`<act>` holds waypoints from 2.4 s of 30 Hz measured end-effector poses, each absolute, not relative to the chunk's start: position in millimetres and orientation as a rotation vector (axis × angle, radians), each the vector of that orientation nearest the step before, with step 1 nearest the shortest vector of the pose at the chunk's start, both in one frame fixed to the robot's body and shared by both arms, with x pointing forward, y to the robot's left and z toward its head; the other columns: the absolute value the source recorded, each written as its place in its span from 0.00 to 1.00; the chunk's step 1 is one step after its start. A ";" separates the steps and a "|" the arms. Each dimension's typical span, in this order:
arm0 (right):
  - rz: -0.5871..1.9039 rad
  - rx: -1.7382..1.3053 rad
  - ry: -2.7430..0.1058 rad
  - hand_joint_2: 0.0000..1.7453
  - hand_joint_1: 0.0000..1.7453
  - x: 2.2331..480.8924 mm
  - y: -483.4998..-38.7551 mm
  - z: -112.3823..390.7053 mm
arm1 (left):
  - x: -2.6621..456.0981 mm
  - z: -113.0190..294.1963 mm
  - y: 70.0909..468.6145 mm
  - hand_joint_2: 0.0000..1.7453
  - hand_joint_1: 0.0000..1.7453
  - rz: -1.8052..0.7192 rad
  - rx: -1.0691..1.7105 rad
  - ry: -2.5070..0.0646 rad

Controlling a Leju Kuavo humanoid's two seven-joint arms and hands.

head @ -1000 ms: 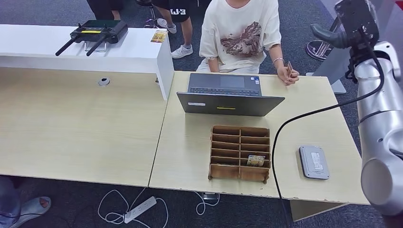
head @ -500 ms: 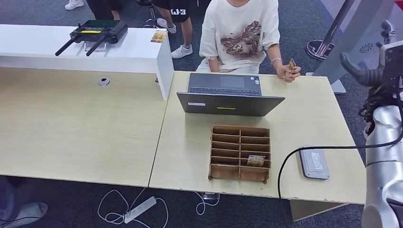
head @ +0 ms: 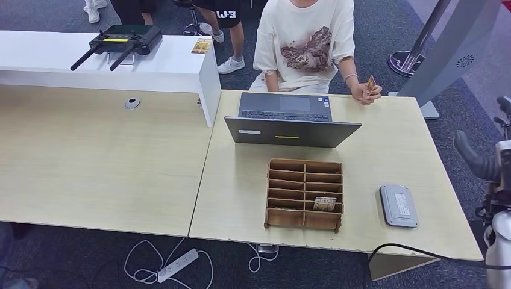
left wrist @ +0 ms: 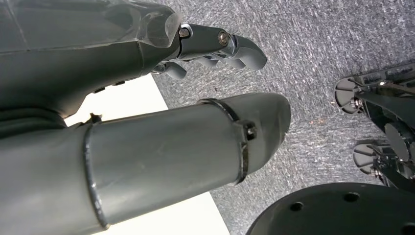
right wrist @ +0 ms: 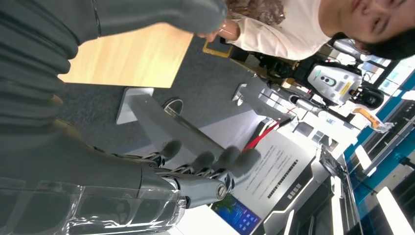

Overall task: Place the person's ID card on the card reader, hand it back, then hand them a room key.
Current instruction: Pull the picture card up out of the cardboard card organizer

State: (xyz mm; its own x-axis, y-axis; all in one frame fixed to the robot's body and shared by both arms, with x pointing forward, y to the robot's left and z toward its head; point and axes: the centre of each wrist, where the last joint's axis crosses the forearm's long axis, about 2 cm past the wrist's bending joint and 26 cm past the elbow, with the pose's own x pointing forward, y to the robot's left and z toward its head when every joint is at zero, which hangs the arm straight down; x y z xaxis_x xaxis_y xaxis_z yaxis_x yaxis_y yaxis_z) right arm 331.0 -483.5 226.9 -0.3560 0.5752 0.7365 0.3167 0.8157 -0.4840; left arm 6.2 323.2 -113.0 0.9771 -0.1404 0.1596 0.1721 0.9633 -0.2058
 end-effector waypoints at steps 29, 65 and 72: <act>1.023 -1.049 -1.780 1.00 0.26 263.8 -379.0 194.4 | -3.7 -113.4 318.9 0.00 0.00 -0.072 -0.238 -0.159; 1.262 -0.880 -1.676 1.00 0.42 271.9 -338.8 166.4 | -3.2 -112.5 332.0 0.00 0.00 -0.086 -0.225 -0.142; 1.286 -0.833 -1.635 1.00 0.50 283.2 -337.4 161.0 | -3.3 -112.4 332.6 0.00 0.00 -0.086 -0.225 -0.142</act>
